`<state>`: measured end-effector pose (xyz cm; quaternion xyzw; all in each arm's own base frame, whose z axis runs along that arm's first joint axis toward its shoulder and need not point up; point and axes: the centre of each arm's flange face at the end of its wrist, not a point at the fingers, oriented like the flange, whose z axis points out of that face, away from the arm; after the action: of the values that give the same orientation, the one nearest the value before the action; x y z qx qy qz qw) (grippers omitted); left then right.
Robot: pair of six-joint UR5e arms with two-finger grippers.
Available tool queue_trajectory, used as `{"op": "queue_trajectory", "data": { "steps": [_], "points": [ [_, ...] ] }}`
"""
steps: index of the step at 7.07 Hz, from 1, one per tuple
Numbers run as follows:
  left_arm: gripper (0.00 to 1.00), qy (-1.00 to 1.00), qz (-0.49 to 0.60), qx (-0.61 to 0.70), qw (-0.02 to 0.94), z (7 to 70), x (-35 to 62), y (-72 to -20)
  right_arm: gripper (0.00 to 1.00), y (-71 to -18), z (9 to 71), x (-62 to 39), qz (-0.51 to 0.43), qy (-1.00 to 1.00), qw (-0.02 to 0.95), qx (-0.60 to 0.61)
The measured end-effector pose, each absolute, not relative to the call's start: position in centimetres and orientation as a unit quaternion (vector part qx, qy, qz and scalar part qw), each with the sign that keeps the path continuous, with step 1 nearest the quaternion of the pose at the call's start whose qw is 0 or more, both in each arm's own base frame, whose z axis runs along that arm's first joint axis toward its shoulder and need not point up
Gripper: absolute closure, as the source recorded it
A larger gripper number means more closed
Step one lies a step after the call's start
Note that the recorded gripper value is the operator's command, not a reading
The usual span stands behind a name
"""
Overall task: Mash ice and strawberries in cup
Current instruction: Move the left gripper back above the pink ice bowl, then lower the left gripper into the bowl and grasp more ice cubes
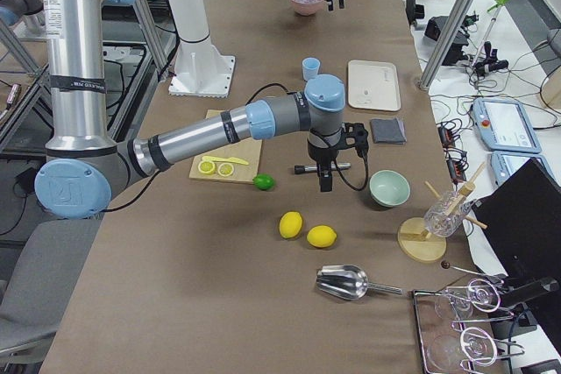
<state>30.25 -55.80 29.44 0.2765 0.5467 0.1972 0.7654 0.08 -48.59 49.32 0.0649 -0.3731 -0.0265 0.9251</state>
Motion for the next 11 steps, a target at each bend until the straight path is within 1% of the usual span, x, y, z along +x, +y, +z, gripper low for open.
{"op": "queue_trajectory", "data": {
  "steps": [1,5,8,11],
  "points": [
    [0.05,0.539,0.209,0.277,0.768,31.7,28.0,-56.1,0.00,-48.6,49.3,0.0,-0.027,-0.373,0.925,0.064],
    [0.15,0.496,0.274,0.289,0.772,43.4,17.9,-54.5,0.00,-48.5,49.7,-0.1,-0.029,-0.374,0.925,0.061],
    [0.15,0.475,0.282,0.287,0.783,49.3,13.0,-52.2,0.00,-48.4,49.3,-0.3,-0.034,-0.385,0.920,0.063],
    [0.15,0.444,0.358,0.310,0.761,53.0,11.9,-49.7,0.00,-48.2,49.4,-0.2,-0.034,-0.385,0.920,0.062]
  ]
}}
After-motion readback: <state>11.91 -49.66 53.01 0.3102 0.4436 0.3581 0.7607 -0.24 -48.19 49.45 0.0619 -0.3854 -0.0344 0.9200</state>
